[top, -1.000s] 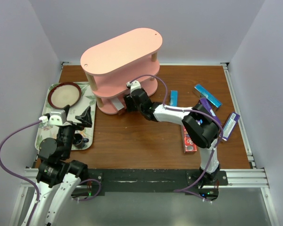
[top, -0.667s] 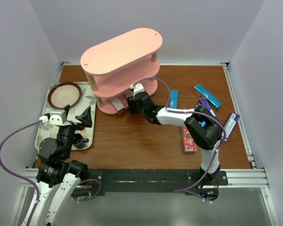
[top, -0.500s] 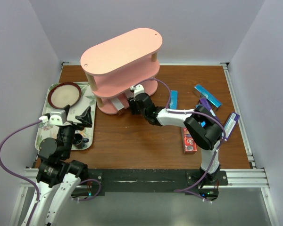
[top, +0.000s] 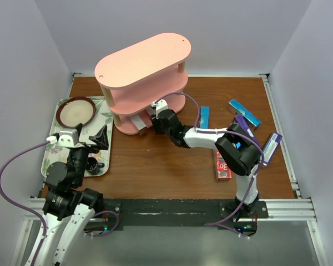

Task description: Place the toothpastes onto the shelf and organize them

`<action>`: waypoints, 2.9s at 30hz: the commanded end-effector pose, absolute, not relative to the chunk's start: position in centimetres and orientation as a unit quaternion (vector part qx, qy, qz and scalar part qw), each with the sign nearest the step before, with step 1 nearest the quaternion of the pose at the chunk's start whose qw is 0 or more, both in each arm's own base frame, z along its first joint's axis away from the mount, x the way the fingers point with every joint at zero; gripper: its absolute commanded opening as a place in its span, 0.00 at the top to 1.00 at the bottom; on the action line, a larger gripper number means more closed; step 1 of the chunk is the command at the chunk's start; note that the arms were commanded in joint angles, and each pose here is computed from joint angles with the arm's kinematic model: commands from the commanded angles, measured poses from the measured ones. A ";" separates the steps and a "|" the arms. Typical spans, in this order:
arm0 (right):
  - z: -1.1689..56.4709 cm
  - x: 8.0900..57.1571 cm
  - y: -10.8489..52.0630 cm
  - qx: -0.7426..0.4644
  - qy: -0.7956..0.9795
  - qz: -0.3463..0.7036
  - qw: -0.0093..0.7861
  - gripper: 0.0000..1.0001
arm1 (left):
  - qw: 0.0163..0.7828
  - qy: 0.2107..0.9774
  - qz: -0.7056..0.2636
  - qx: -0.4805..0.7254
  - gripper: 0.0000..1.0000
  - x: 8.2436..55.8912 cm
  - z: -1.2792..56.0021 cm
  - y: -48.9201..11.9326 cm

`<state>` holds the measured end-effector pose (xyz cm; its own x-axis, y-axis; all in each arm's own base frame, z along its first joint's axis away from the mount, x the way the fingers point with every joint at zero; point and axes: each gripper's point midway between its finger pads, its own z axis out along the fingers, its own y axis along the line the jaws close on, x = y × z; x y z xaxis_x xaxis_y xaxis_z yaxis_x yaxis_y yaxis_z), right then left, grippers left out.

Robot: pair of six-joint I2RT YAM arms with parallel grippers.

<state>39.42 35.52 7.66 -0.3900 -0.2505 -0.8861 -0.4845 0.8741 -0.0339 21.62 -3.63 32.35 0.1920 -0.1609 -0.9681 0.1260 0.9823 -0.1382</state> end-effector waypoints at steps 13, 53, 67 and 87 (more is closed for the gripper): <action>10.7 41.0 37.8 -0.205 0.796 0.147 0.550 0.48 | 0.772 0.629 -0.098 -0.005 0.00 21.9 32.2 -4.1; 11.0 23.2 9.7 0.014 0.941 -0.045 0.335 0.01 | 0.778 0.616 -0.118 0.013 0.00 21.4 32.6 -4.9; 6.6 23.8 8.4 0.046 0.963 -0.020 0.266 0.02 | 0.778 0.615 -0.124 0.022 0.00 21.3 32.6 -5.3; 3.8 26.7 8.6 0.028 0.973 -0.033 0.229 0.05 | 0.777 0.614 -0.136 0.040 0.00 21.4 32.4 -6.1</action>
<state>24.22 7.75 2.69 -0.9162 0.0492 -0.3978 0.0871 0.9932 -0.0778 21.41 -5.32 31.98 0.1841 -0.1598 -0.9698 0.2190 0.9686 -0.1181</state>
